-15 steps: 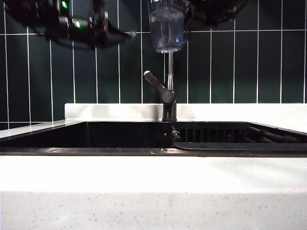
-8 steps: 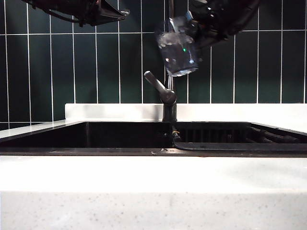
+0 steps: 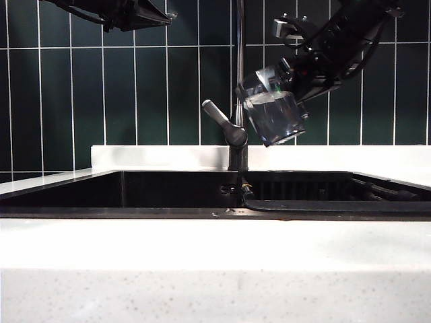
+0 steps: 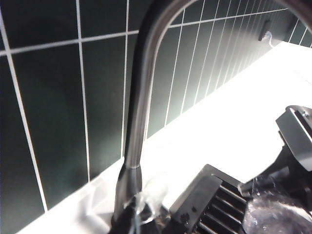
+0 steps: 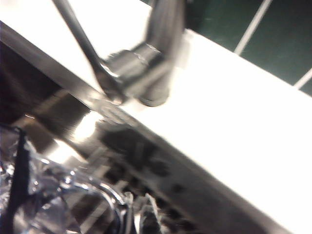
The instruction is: Pick up the mug next to the sink, go to the faucet to get some water, pour the water into the sink, and finally put the mug back to its place.
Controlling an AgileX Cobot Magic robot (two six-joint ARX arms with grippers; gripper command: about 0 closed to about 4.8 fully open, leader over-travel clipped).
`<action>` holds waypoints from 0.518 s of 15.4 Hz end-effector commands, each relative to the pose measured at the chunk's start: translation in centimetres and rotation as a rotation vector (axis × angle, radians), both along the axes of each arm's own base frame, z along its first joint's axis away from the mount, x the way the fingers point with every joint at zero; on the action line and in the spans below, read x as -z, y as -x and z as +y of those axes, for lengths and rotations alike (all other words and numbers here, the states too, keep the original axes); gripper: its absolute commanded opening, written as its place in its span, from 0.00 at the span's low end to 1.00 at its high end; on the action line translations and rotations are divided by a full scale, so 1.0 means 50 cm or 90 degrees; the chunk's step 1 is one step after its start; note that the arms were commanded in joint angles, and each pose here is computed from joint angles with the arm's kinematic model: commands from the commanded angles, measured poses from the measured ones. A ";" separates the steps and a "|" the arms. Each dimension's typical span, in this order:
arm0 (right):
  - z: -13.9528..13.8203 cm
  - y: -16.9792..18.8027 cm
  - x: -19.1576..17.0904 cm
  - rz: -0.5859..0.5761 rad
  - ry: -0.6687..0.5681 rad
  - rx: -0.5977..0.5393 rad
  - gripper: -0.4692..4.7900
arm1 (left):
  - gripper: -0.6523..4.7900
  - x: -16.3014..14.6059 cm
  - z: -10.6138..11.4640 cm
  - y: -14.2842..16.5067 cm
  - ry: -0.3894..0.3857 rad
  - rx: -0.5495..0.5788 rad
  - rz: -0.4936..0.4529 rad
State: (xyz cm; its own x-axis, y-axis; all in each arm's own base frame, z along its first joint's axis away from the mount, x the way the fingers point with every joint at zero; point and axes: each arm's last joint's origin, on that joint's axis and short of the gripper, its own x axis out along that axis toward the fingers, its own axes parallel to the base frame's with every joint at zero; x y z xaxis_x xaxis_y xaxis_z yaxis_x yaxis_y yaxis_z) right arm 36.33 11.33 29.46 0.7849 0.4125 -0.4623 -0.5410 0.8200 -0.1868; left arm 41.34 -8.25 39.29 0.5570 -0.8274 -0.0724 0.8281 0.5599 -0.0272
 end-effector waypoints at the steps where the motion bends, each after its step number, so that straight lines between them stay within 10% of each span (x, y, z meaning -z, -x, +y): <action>1: -0.003 0.000 -0.022 -0.063 0.051 0.001 0.09 | 0.11 -0.017 0.002 0.014 0.001 0.001 -0.010; 8: -0.012 0.006 -0.026 -0.120 0.236 -0.012 0.09 | 0.11 -0.025 0.003 0.022 0.001 0.001 -0.006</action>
State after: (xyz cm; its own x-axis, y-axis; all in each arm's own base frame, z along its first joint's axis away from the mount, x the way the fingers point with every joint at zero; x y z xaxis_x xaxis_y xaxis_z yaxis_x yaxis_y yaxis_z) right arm 36.12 10.80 29.61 0.8323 0.2647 -0.4870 -0.5183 0.6830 -0.5147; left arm 40.47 -8.12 40.12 0.5582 -0.8263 -0.0759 0.8269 0.5615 -0.0307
